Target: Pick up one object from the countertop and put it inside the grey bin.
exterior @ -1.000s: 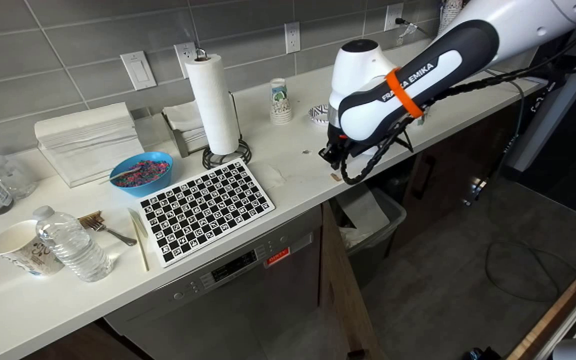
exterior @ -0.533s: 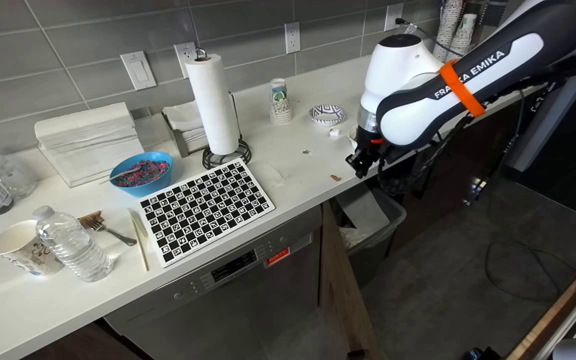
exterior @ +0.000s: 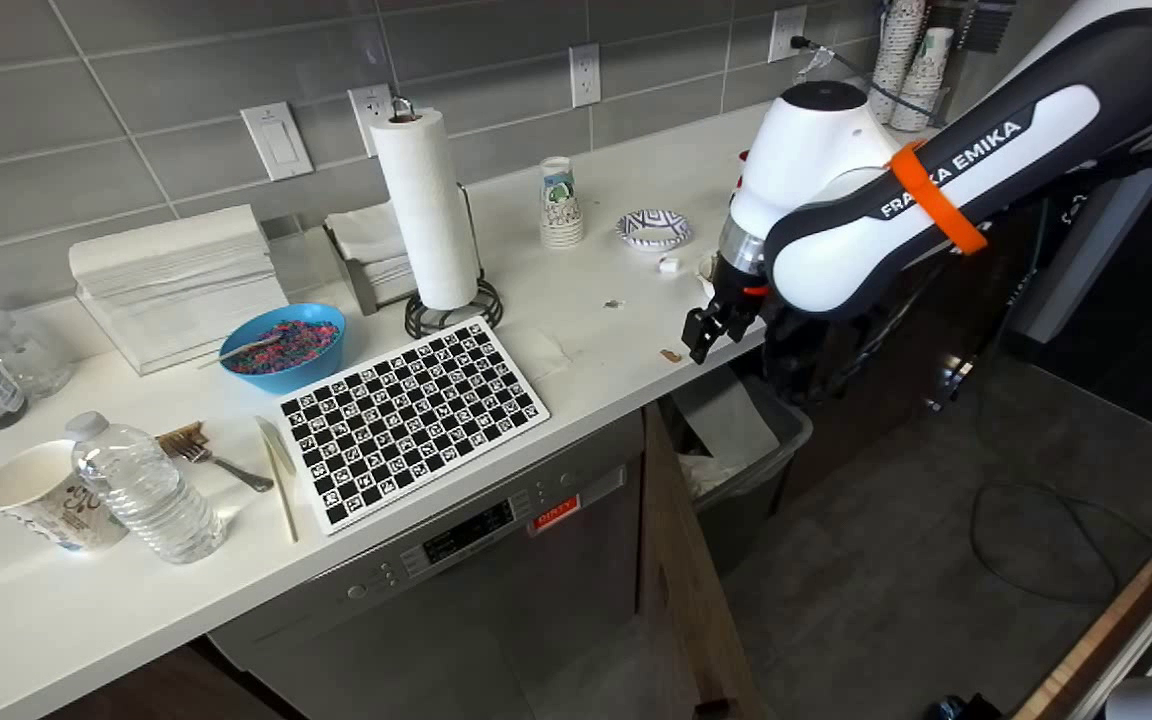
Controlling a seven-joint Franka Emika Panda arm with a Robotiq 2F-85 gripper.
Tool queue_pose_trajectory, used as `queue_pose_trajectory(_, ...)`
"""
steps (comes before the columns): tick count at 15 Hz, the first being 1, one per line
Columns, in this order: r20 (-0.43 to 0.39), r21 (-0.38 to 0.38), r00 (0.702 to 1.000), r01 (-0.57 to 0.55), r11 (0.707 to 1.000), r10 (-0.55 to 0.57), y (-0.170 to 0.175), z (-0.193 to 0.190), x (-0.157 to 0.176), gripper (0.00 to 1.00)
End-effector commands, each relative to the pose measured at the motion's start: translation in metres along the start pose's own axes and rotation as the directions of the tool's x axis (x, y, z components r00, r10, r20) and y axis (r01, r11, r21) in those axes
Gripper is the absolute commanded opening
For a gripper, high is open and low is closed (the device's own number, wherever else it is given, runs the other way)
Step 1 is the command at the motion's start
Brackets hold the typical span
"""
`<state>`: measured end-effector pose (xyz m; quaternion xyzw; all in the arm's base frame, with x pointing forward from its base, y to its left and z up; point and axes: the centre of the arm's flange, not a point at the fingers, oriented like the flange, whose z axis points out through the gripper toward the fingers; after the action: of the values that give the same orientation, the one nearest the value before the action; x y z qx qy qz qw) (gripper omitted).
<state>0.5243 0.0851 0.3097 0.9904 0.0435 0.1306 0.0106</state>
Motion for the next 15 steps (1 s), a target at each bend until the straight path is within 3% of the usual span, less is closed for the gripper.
queue_pose_trajectory(1,-0.021,0.029,1.0,0.015,0.999,-0.014,-0.005,0.021,0.011,0.98)
queue_pose_trajectory(9,-0.044,0.042,0.996,0.084,0.996,-0.082,-0.008,0.047,0.042,0.82)
queue_pose_trajectory(11,-0.045,0.043,0.995,0.096,0.994,-0.094,-0.009,0.051,0.049,0.71)
queue_pose_trajectory(13,-0.044,0.043,0.994,0.106,0.993,-0.104,-0.01,0.055,0.055,0.43)
queue_pose_trajectory(15,-0.042,0.045,0.993,0.112,0.993,-0.11,-0.011,0.058,0.058,0.29)
